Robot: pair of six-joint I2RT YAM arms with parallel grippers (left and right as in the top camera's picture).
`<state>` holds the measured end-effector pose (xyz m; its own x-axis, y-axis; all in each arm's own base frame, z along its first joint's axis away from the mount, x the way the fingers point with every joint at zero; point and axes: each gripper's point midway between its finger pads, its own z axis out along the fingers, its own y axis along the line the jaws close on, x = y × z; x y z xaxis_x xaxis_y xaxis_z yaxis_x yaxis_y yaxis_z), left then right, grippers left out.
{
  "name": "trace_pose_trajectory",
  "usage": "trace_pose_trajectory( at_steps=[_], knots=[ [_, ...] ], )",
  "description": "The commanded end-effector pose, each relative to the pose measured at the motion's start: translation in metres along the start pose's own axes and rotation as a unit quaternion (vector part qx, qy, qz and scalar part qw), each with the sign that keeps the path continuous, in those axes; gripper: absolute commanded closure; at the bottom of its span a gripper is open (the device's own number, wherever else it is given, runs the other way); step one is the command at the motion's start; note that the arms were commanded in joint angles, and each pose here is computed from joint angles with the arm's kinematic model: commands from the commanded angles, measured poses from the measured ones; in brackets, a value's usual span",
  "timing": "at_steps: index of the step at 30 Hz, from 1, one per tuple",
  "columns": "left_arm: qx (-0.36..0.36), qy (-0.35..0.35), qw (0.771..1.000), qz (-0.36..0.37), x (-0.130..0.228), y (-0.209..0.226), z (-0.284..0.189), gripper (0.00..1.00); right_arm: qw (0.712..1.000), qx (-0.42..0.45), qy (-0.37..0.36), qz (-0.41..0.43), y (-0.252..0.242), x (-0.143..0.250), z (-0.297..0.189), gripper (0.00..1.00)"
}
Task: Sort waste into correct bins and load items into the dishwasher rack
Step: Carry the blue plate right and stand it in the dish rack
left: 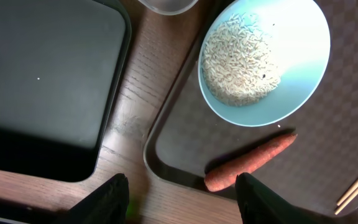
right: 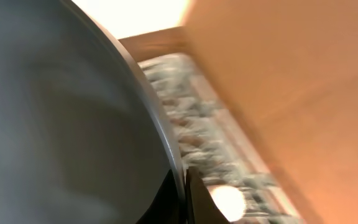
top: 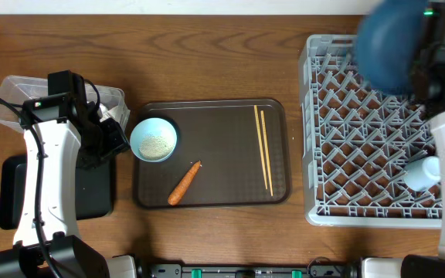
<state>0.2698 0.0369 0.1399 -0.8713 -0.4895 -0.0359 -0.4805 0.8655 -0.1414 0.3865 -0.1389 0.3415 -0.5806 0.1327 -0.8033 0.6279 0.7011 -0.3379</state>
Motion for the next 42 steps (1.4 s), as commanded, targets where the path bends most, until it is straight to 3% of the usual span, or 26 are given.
trace_pose_trajectory(
  at_steps=[1,7,16,29,42],
  knots=[
    [-0.001,0.009,1.0,-0.005,0.003,0.001,0.004,0.42,0.989,0.143,-0.024,0.03,-0.06,-0.013,0.003,0.99],
    [-0.001,0.009,1.0,-0.006,0.003,0.001,0.004,0.42,0.971,0.232,-0.044,0.047,-0.095,-0.028,0.021,0.99],
    [-0.001,0.007,1.0,-0.006,0.002,0.001,0.004,0.42,0.949,0.316,0.004,-0.023,-0.104,-0.015,0.088,0.99],
    [-0.001,0.007,1.0,-0.006,0.003,0.001,0.004,0.42,0.934,0.333,0.057,-0.116,-0.071,0.017,0.139,0.99],
    [0.0,0.008,1.0,-0.006,0.003,0.001,0.004,0.42,0.926,0.312,0.097,-0.189,-0.039,0.085,0.156,0.99]
  ],
)
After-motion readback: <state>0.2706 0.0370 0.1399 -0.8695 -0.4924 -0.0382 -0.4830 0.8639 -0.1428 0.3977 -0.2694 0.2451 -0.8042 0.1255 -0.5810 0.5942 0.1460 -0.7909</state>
